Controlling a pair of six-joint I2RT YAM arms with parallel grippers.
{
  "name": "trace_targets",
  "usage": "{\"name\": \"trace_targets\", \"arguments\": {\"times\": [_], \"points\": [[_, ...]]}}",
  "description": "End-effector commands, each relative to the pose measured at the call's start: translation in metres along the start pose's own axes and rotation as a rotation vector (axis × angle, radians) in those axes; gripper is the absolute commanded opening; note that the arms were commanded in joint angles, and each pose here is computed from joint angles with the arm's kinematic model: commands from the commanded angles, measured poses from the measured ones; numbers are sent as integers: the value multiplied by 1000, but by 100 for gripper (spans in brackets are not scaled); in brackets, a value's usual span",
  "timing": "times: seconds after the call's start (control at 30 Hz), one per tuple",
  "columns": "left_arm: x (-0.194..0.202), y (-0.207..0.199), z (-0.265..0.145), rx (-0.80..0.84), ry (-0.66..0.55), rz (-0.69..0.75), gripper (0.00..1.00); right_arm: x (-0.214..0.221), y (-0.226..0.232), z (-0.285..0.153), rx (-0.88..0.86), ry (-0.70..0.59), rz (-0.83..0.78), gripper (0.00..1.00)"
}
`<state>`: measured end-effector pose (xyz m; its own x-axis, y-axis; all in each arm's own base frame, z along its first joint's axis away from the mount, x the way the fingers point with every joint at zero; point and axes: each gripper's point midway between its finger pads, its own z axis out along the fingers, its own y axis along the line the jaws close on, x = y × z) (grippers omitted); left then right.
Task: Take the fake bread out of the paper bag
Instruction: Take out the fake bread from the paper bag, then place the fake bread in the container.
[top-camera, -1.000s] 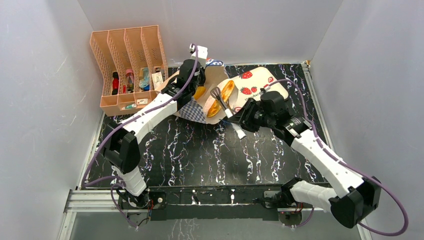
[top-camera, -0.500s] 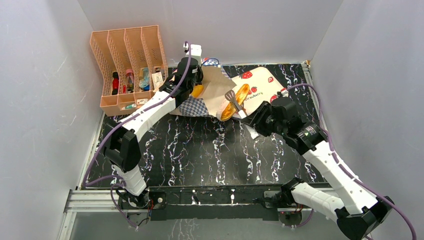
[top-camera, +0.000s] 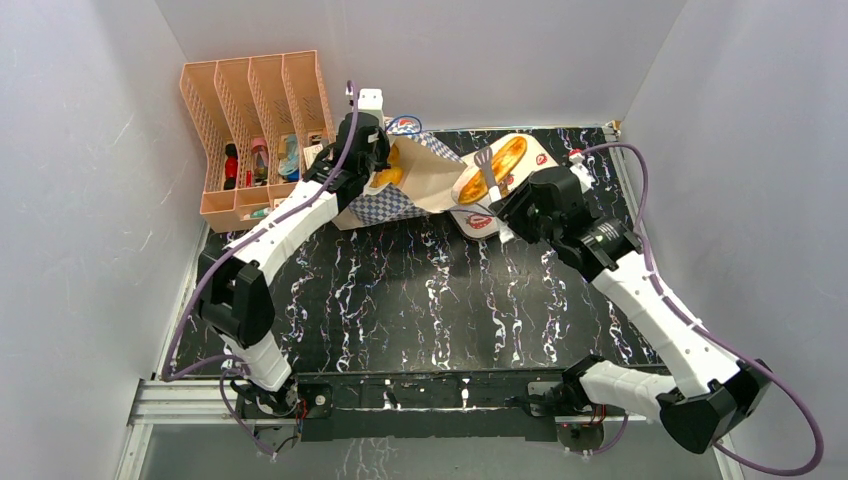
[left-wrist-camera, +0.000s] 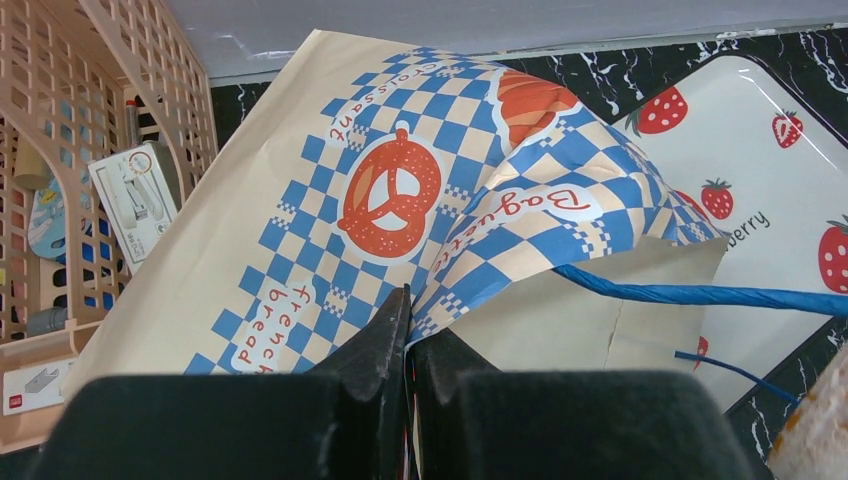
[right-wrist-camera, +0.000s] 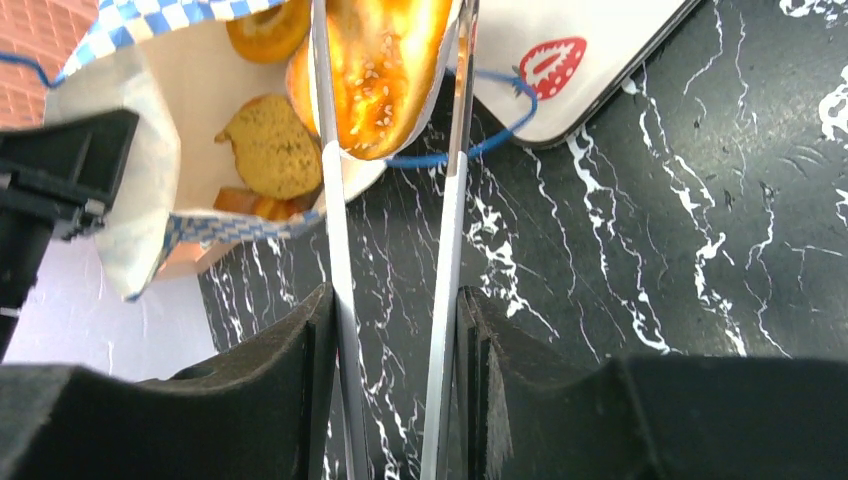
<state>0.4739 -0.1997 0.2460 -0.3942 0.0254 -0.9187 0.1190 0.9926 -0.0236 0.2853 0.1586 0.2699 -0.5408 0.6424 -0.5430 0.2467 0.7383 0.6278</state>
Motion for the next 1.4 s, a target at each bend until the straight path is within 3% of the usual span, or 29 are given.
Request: {"name": "trace_targets", "arguments": {"times": [0.0, 0.4, 0.8, 1.37], "points": [[-5, 24, -20, -43, 12, -11, 0, -59, 47, -10, -115, -208, 83, 0], [6, 34, -30, -51, 37, 13, 0, -97, 63, -5, -107, -334, 152, 0], [9, 37, -42, -42, 44, 3, 0, -111, 31, 53, -9, -340, 189, 0], [3, 41, -51, -54, 20, -21, 0, -102, -17, 159, 135, -223, 203, 0]]}}
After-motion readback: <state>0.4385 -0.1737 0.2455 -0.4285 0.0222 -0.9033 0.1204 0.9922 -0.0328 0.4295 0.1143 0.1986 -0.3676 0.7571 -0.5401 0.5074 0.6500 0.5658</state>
